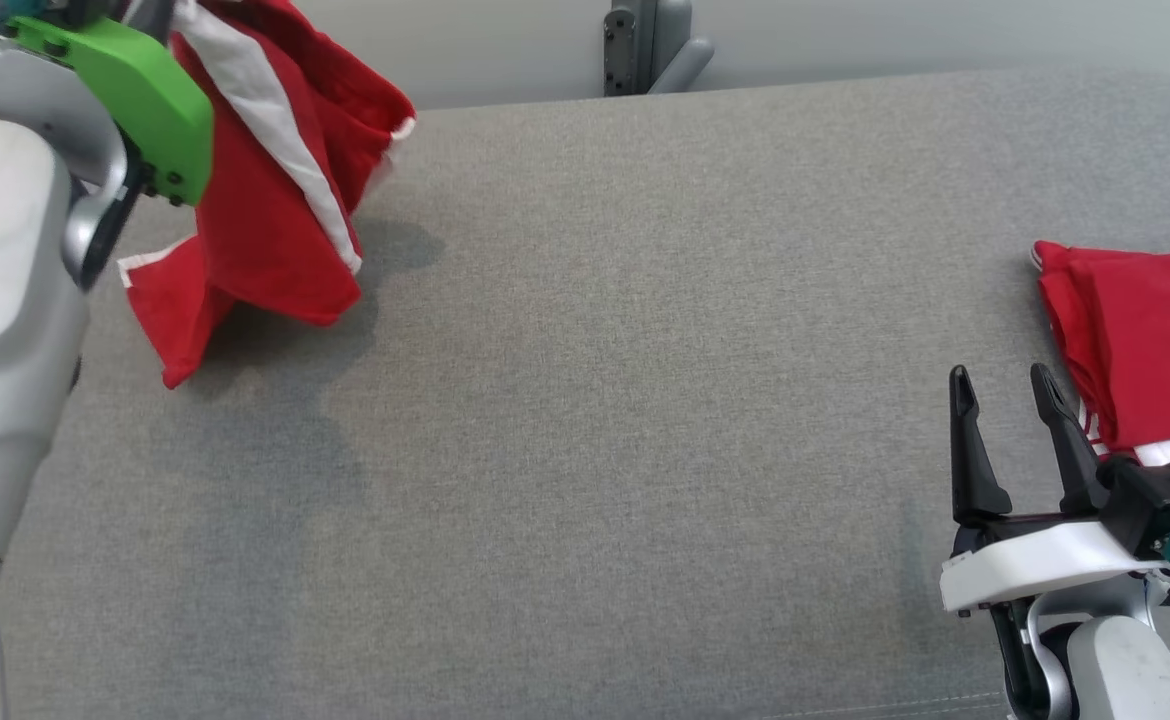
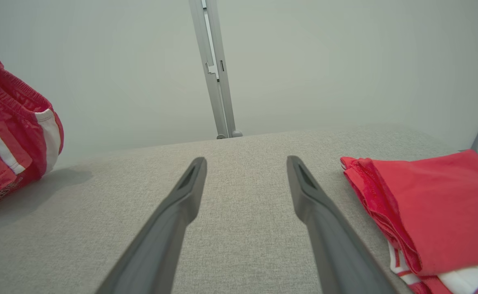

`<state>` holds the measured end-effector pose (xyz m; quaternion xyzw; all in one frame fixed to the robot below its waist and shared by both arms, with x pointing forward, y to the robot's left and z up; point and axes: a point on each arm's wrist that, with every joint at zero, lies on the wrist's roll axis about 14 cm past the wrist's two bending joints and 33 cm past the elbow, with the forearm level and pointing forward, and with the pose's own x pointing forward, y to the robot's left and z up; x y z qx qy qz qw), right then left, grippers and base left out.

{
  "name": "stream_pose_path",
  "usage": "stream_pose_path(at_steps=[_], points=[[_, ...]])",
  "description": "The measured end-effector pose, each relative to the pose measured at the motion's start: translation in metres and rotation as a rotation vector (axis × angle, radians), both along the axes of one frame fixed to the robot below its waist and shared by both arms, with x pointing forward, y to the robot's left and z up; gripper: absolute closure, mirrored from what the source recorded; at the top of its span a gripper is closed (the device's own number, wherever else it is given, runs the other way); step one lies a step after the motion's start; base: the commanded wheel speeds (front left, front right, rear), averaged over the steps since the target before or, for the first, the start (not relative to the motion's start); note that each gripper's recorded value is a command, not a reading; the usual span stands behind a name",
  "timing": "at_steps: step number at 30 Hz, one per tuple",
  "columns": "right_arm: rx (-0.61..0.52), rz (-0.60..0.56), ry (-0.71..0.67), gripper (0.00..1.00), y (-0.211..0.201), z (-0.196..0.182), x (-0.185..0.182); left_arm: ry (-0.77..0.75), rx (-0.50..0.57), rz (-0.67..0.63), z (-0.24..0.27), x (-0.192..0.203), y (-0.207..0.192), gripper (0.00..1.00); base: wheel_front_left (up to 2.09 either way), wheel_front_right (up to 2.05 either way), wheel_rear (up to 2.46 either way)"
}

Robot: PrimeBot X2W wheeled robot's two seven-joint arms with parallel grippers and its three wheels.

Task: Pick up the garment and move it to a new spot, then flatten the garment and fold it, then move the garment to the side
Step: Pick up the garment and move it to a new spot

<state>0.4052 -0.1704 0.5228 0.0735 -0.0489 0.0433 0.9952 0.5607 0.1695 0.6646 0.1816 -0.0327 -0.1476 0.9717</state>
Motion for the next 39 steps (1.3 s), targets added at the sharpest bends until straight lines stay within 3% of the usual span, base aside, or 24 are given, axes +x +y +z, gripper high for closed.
stream_pose_path(at_steps=[9, 16, 23, 29, 37, 38, 39], points=[[0.001, -0.065, -0.038, 0.00, -0.022, 0.015, -0.026, -0.034, -0.072, -0.282, 0.004, -0.043, -0.099, 1.00, 0.00, 0.00, 0.00], [-0.004, -0.125, -0.047, 0.00, -0.042, 0.019, -0.040, 0.041, -0.171, -0.525, -0.034, -0.088, -0.194, 1.00, 0.00, 0.00, 0.00], [-0.002, -0.162, -0.031, 0.00, -0.054, 0.015, -0.049, 0.196, -0.282, -0.642, -0.096, -0.132, -0.261, 1.00, 0.00, 0.00, 0.00], [-0.006, -0.183, -0.016, 0.00, -0.060, 0.011, -0.053, 0.368, -0.309, -0.637, -0.158, -0.157, -0.274, 1.00, 0.00, 0.00, 0.00], [-0.014, -0.199, -0.005, 0.00, -0.065, 0.009, -0.055, 0.430, -0.348, -0.612, -0.175, -0.165, -0.280, 1.00, 0.00, 0.00, 0.00], [-0.014, -0.199, -0.004, 0.00, -0.065, 0.009, -0.055, 0.430, -0.346, -0.604, -0.176, -0.164, -0.279, 0.69, 0.00, 0.00, 0.00], [-0.013, -0.199, -0.003, 0.00, -0.065, 0.008, -0.055, 0.430, -0.346, -0.598, -0.176, -0.163, -0.278, 0.31, 0.00, 0.00, 0.00]])
